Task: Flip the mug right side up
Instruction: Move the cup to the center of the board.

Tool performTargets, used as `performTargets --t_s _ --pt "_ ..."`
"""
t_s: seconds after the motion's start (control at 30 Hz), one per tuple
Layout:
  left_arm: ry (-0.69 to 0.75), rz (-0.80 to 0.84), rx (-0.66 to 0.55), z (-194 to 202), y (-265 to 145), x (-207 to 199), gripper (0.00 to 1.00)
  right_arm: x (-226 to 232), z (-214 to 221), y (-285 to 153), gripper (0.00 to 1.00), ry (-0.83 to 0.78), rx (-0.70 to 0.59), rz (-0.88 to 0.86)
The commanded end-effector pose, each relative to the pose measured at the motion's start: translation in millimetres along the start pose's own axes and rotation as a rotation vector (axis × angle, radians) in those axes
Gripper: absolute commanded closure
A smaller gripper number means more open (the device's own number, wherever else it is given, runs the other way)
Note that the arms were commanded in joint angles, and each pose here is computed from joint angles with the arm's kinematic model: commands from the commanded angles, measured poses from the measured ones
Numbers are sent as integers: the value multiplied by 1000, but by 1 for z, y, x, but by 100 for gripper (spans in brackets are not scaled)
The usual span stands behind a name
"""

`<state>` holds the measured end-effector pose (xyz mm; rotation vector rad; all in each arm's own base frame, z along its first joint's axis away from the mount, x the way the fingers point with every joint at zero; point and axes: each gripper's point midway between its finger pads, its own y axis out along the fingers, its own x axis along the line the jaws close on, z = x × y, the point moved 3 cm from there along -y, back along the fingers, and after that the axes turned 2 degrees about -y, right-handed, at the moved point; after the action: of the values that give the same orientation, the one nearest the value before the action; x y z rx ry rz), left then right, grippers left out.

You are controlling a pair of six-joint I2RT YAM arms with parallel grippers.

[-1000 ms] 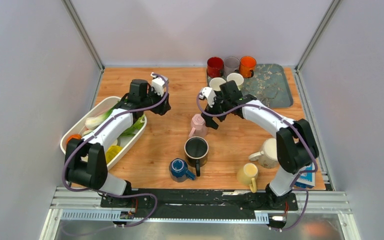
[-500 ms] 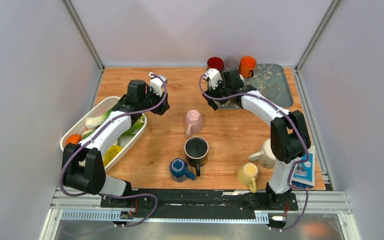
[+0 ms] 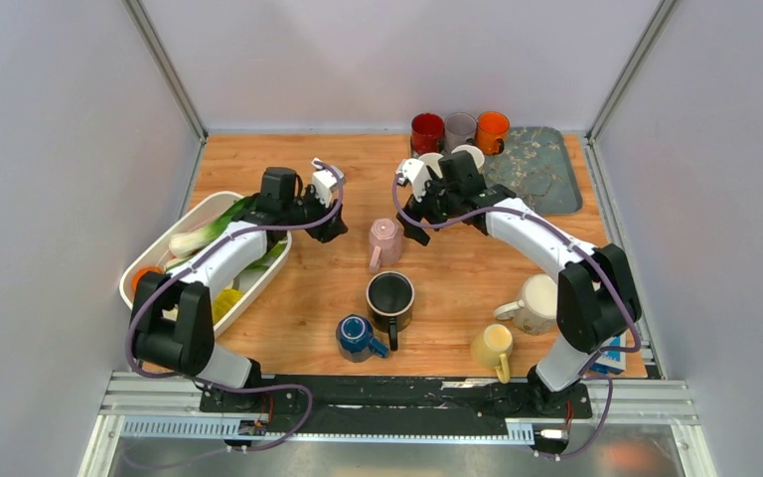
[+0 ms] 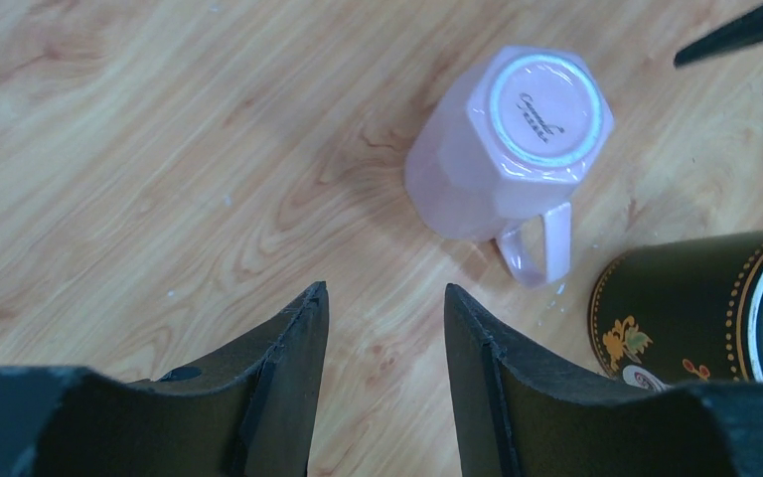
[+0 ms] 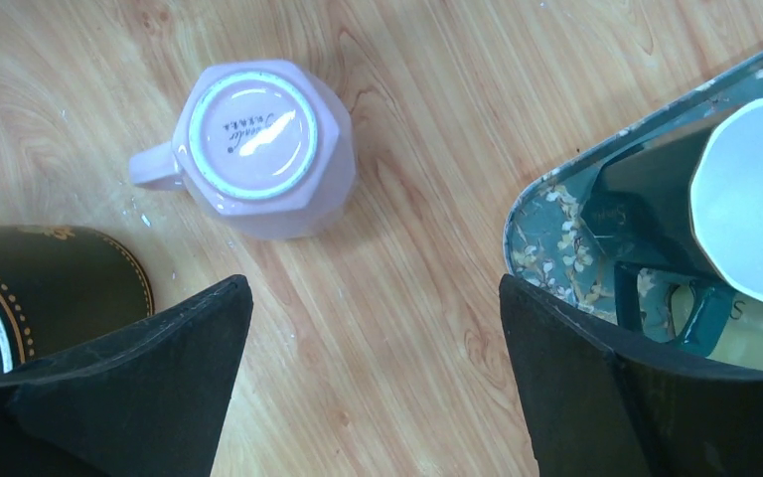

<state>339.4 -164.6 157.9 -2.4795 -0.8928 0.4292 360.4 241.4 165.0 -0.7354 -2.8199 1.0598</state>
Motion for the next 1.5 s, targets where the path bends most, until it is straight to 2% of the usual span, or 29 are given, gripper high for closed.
performTargets --t_s 0.0,0.17,0.3,0.4,0.5,0.67,0.77,0.93,1.07,1.13,1.23,1.47 --pt "171 159 -27 5 18 -21 46 9 4 -13 1 -45 -14 -32" --pt "271 226 -4 21 39 -36 46 16 5 -2 2 -20 -23 -94" --pt "335 217 -31 16 58 -41 48 17 11 15 3 20 -34 -117" --pt "358 219 -44 10 73 -40 48 5 11 30 4 110 -24 -53" --pt "373 228 -60 6 84 -41 49 -13 4 37 3 133 -32 20" --pt "323 161 -106 -4 101 -41 51 -55 -7 48 3 271 -67 135" --pt "259 118 -135 -12 101 -38 51 -73 -21 55 3 269 -99 161" --pt "220 105 -120 -9 91 -37 51 -76 -23 62 3 254 -99 149" --pt "170 55 -109 -7 75 -28 51 -69 -23 50 3 255 -105 147" --pt "144 23 -92 -3 58 -23 51 -63 -27 43 3 250 -119 128" --pt "132 -30 -130 -11 26 -14 51 -50 -28 41 5 257 -133 67" --pt "112 -139 -161 -11 -18 -10 50 -32 -25 66 9 277 -94 51"
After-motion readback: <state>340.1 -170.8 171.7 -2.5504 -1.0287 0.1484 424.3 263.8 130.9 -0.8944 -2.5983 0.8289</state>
